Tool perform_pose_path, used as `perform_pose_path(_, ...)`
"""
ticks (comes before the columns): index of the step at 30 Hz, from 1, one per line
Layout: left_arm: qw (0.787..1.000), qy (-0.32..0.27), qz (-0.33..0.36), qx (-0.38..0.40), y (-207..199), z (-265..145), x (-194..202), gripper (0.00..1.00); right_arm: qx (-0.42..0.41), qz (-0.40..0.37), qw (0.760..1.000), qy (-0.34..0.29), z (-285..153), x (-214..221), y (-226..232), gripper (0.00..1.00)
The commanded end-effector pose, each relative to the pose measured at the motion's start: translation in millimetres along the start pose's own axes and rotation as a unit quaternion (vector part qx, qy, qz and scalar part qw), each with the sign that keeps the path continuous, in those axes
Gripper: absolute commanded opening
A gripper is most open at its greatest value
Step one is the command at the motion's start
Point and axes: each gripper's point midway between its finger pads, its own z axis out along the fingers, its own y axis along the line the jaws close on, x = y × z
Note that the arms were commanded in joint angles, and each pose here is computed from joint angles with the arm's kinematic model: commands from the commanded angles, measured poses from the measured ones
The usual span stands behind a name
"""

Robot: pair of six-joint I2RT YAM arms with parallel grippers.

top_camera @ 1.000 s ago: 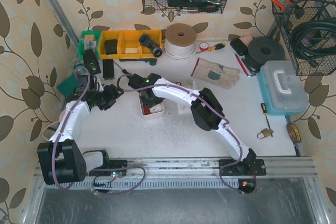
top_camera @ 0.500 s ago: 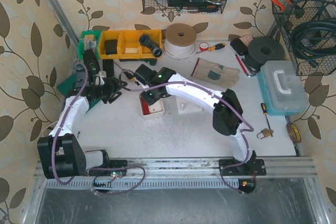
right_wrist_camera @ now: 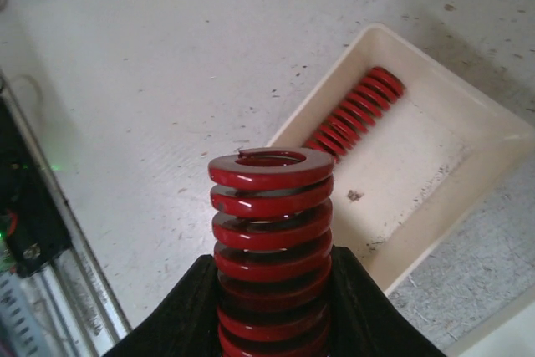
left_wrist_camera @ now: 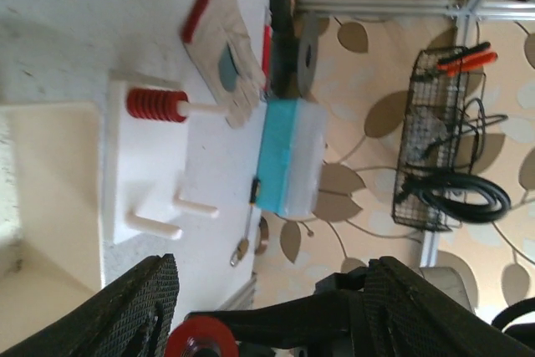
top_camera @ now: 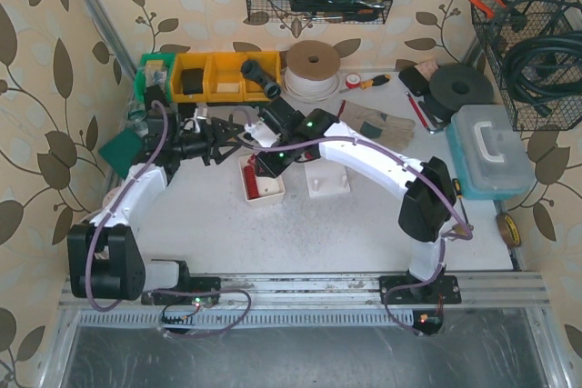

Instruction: Install the large spring

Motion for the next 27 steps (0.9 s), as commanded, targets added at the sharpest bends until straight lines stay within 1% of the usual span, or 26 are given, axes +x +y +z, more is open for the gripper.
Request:
perform_pose_path(1, 0.995, 0.072, 0.031, 0.061, -16, 10, 10, 0.67, -0.072, -0.019, 0.997, -0.008, -23, -2, 21, 0.00)
perform_pose_path(3, 0.991, 0.103, 0.036, 0.079, -16, 15, 14, 0.69, -0.112, -0.012, 0.994, 0.005, -29, 5, 28, 0.00)
perform_pose_path(6, 0.986, 0.130, 0.048, 0.088, -16, 22, 22, 0.70, -0.133, -0.003, 0.991, 0.012, -37, 15, 25, 0.00)
perform_pose_path(11, 0.981, 0.159, 0.065, 0.087, -10, 33, 43, 0.70, -0.148, 0.022, 0.989, -0.011, -53, 20, 10, 0.00)
perform_pose_path(14, 0.976, 0.183, 0.078, 0.092, -12, 41, 61, 0.70, -0.164, 0.021, 0.986, -0.016, -59, 22, 12, 0.00)
perform_pose_path(16, 0.974, 0.190, 0.087, 0.093, -16, 45, 69, 0.70, -0.170, 0.017, 0.985, -0.011, -60, 23, 15, 0.00)
perform_pose_path(20, 0.970, 0.204, 0.092, 0.092, -16, 50, 82, 0.69, -0.176, 0.027, 0.984, -0.016, -64, 20, 5, 0.00)
perform_pose_path(23, 0.970, 0.208, 0.086, 0.090, -10, 50, 85, 0.69, -0.180, 0.025, 0.983, -0.018, -67, 20, 5, 0.00)
perform_pose_path(27, 0.968, 0.212, 0.090, 0.098, -16, 46, 92, 0.67, -0.182, 0.028, 0.983, -0.017, -67, 22, 2, 0.00)
